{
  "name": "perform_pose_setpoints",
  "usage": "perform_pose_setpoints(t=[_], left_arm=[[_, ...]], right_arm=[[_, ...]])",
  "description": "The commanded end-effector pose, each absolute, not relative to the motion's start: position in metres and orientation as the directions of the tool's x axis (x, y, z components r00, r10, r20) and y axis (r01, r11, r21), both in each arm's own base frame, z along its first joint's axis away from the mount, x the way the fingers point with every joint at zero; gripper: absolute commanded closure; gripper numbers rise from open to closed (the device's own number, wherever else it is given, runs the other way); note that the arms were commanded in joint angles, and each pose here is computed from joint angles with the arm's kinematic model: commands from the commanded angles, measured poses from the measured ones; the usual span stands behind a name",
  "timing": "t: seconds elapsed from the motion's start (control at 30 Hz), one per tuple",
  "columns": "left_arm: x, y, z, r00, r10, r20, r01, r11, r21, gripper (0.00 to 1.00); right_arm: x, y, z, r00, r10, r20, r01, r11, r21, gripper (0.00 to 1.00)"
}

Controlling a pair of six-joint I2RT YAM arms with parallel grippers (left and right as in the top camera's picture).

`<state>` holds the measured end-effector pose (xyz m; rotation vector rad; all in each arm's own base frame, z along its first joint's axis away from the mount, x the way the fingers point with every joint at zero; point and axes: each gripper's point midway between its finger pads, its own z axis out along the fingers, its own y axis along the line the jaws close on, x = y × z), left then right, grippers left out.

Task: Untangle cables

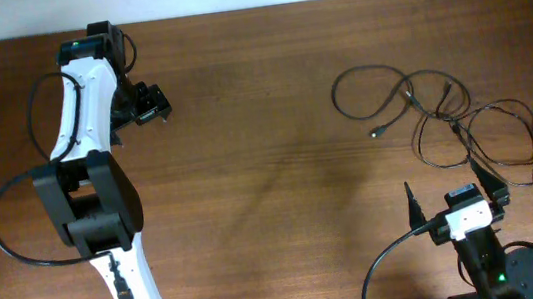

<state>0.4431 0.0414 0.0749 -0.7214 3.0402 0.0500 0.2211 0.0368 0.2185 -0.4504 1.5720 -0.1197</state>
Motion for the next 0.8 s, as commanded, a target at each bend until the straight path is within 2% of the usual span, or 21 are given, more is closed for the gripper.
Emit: perform_pose_setpoints(t=[0.0, 0.27, 0.4, 0.53, 0.77], left_arm=[[0.445, 0.043, 0.078, -0.888, -0.459, -0.036, -0.46, 0.887, 0.03, 0.01], [0.445, 0.043, 0.078, -0.888, -0.459, -0.036, -0.46, 0.887, 0.03, 0.01], [0.445, 0.043, 0.078, -0.888, -0.459, -0.036, -0.46, 0.887, 0.03, 0.01], [0.445, 0.043, 0.078, -0.888, -0.459, -0.036, -0.46, 0.887, 0.03, 0.01], [0.445, 0.043, 0.078, -0.888, -0.459, -0.036, -0.46, 0.887, 0.03, 0.01]], right_arm=[[0.227, 0.036, 0.216, 0.047, -0.344, -0.938, -0.192, 0.918, -0.347, 0.02], [0.24, 0.037, 0.217, 0.228, -0.336, -0.914, -0.121, 0.921, -0.369, 0.02], [0.242, 0.037, 0.199, 0.162, -0.339, -0.927, -0.149, 0.92, -0.363, 0.01], [0.243, 0.037, 0.158, 0.005, -0.346, -0.938, -0.206, 0.918, -0.34, 0.02], [0.243, 0.036, 0.159, 0.008, -0.346, -0.938, -0.203, 0.918, -0.34, 0.02]])
